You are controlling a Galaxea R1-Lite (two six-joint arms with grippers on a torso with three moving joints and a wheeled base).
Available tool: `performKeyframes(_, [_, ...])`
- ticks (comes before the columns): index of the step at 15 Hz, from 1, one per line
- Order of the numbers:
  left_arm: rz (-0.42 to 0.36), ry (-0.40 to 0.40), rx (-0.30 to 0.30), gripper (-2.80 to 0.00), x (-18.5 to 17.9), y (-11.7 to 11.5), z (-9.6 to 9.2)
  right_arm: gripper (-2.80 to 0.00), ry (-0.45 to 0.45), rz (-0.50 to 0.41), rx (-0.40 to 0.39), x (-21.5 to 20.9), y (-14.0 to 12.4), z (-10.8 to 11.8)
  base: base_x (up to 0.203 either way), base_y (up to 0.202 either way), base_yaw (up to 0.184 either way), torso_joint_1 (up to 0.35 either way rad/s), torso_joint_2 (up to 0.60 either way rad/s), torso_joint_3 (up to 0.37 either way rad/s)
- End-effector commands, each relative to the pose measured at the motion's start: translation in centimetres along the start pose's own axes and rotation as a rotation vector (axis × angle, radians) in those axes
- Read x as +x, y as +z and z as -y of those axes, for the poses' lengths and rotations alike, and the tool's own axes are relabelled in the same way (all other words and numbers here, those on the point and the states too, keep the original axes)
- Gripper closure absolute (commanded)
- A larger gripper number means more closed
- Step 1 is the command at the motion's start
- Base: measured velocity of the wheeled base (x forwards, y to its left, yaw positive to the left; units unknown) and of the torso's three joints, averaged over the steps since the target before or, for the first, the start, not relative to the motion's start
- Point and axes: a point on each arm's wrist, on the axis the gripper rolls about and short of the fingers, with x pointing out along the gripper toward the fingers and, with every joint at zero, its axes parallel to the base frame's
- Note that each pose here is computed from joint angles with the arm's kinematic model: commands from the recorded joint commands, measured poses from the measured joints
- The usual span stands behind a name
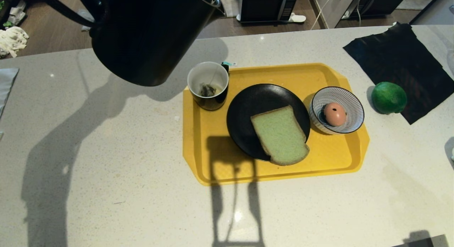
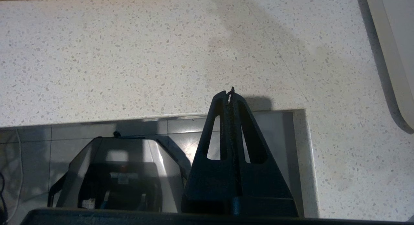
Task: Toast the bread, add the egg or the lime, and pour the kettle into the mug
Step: Pour water into a cup, then put the kettle back
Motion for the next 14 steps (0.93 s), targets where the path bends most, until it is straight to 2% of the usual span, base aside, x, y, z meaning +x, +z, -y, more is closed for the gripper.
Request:
performKeyframes(1, [-0.014,0.017,-0.005,0.0,-0.9,-0.7,-0.5,0.0,0.0,-0.001,0.0,0.0,0.0,0.0,0.0,0.0,0.0,0.0,0.0,0.0])
performKeyframes(3, [-0.029,0.094,-0.007,0.0,-1.4,-1.8,-1.5,0.0,0.0,-0.002,0.0,0.0,0.0,0.0,0.0,0.0,0.0,0.0,0.0,0.0])
performKeyframes(6, [-0.09,0.207,0.029,0.0,-2.2,-4.1,-2.9,0.0,0.0,0.0,0.0,0.0,0.0,0.0,0.0,0.0,0.0,0.0,0.0,0.0])
performKeyframes(9, [-0.172,0.272,0.044,0.0,-3.3,-6.4,-3.6,0.0,0.0,0.0,0.0,0.0,0.0,0.0,0.0,0.0,0.0,0.0,0.0,0.0])
performKeyframes(11, [-0.208,0.326,0.023,0.0,-3.6,-8.0,-3.5,0.0,0.0,-0.001,0.0,0.0,0.0,0.0,0.0,0.0,0.0,0.0,0.0,0.0])
performKeyframes(14, [-0.205,0.462,-0.013,0.0,-3.6,-9.4,-3.4,0.0,0.0,0.0,0.0,0.0,0.0,0.0,0.0,0.0,0.0,0.0,0.0,0.0])
